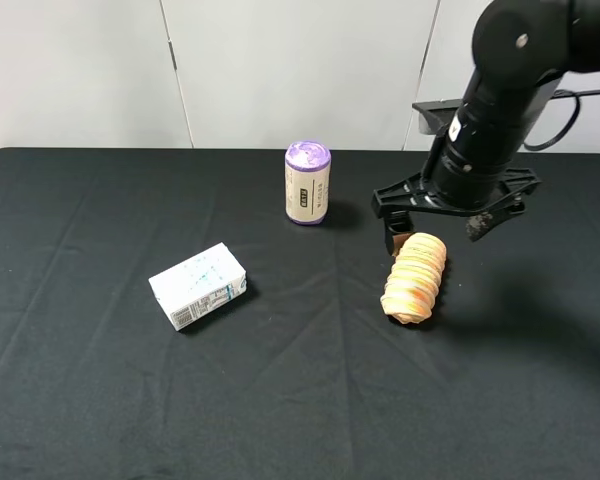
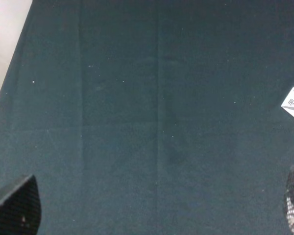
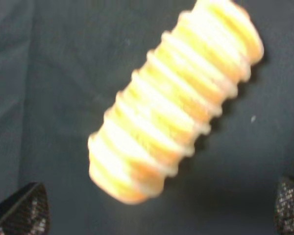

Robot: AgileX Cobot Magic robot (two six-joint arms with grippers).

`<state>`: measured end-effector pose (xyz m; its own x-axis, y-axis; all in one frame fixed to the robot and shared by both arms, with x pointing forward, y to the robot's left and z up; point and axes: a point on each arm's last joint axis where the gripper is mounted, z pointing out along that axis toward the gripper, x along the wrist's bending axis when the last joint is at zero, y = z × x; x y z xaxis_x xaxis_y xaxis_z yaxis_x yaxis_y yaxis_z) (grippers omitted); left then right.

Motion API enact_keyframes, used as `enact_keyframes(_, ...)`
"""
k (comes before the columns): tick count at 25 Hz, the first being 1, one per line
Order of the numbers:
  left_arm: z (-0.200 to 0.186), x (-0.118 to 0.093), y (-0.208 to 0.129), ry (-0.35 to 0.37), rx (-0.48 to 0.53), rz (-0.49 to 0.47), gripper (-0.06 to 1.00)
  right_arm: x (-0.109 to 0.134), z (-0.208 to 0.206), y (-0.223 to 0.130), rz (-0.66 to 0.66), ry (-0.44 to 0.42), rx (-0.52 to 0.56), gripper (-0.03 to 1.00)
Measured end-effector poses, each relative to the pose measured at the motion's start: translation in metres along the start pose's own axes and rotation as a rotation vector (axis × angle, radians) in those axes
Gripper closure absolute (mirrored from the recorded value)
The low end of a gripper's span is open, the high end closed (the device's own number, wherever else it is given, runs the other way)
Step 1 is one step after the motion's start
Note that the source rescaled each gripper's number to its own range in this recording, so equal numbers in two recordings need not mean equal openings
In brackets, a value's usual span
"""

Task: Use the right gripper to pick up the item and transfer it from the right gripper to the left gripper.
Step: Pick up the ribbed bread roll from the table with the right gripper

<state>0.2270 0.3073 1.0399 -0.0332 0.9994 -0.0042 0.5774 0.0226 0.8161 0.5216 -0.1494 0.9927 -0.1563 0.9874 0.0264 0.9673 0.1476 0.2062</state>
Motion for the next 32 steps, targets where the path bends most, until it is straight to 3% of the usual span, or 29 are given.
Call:
enact_keyframes(8,0.0,0.0,0.0,0.0,0.0,0.0,-0.04,0.002,0.021,0.007,0.094,-0.008,-0.006,-0.03)
enact_keyframes(25,0.0,0.0,0.0,0.0,0.0,0.0,-0.04,0.004,0.085,0.002,0.095,-0.074,0.164,-0.03)
enact_keyframes(32,0.0,0.0,0.0,0.0,0.0,0.0,-0.04,0.006,0.097,0.002,0.106,-0.062,0.166,-0.03)
